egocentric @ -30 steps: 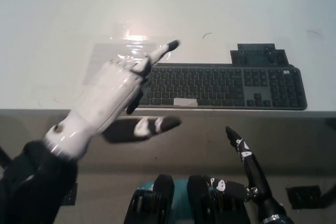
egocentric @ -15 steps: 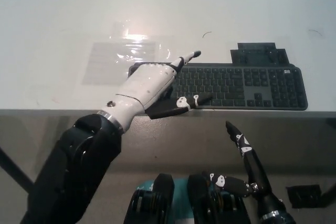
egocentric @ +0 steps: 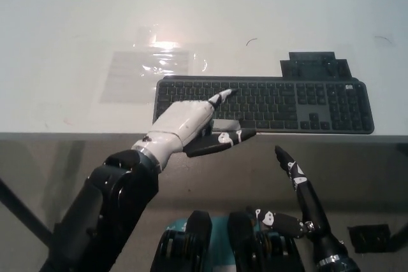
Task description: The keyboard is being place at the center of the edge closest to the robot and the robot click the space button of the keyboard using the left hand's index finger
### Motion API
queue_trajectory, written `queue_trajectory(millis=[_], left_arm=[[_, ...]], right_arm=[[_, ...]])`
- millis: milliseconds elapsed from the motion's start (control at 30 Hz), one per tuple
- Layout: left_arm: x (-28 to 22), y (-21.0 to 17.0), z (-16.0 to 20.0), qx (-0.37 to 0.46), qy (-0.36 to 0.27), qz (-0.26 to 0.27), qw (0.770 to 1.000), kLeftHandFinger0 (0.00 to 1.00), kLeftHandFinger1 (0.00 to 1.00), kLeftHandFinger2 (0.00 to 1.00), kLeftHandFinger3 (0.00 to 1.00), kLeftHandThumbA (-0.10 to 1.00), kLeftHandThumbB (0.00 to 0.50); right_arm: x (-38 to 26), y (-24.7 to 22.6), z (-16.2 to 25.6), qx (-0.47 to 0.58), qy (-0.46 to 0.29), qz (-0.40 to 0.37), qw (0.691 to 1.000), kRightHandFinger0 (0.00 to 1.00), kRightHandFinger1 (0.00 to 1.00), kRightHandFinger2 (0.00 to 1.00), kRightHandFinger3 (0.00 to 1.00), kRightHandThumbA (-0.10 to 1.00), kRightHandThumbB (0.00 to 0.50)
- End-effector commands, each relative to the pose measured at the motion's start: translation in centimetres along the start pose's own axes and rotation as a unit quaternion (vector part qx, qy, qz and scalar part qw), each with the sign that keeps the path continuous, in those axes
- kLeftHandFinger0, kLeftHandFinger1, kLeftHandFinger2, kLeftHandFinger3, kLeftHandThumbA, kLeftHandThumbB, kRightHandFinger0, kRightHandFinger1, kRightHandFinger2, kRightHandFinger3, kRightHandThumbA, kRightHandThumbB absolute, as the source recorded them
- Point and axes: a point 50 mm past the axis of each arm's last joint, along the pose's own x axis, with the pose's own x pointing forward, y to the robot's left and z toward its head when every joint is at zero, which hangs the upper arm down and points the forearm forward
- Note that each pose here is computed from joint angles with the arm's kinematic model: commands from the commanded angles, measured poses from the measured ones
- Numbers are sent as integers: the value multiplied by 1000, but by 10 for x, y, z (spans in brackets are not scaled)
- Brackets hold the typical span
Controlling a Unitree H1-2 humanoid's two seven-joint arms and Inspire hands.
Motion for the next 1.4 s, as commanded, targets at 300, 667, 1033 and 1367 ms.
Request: queue_trajectory(millis=[300,667,1033,1367], left_arm=[[8,-16,-19,24,38,-11,999,45,307,308,1000,1000,374],[26,-36,-31,24,57,-38,997,114,343,352,1000,1000,386],[19,-111,-43,17,77,-110,991,4,112,148,1000,1000,372],[-12,-129,-30,7,51,-108,993,0,46,8,1000,1000,376]], right_arm=[[13,-2,16,6,-50,-12,999,1000,1000,1000,1000,1000,352],[15,-3,18,3,-53,-12,999,1000,1000,1000,1000,1000,334],[20,-8,19,0,-58,-13,998,1000,1000,1000,1000,1000,339],[17,-8,17,3,-53,-16,998,1000,1000,1000,1000,1000,348]])
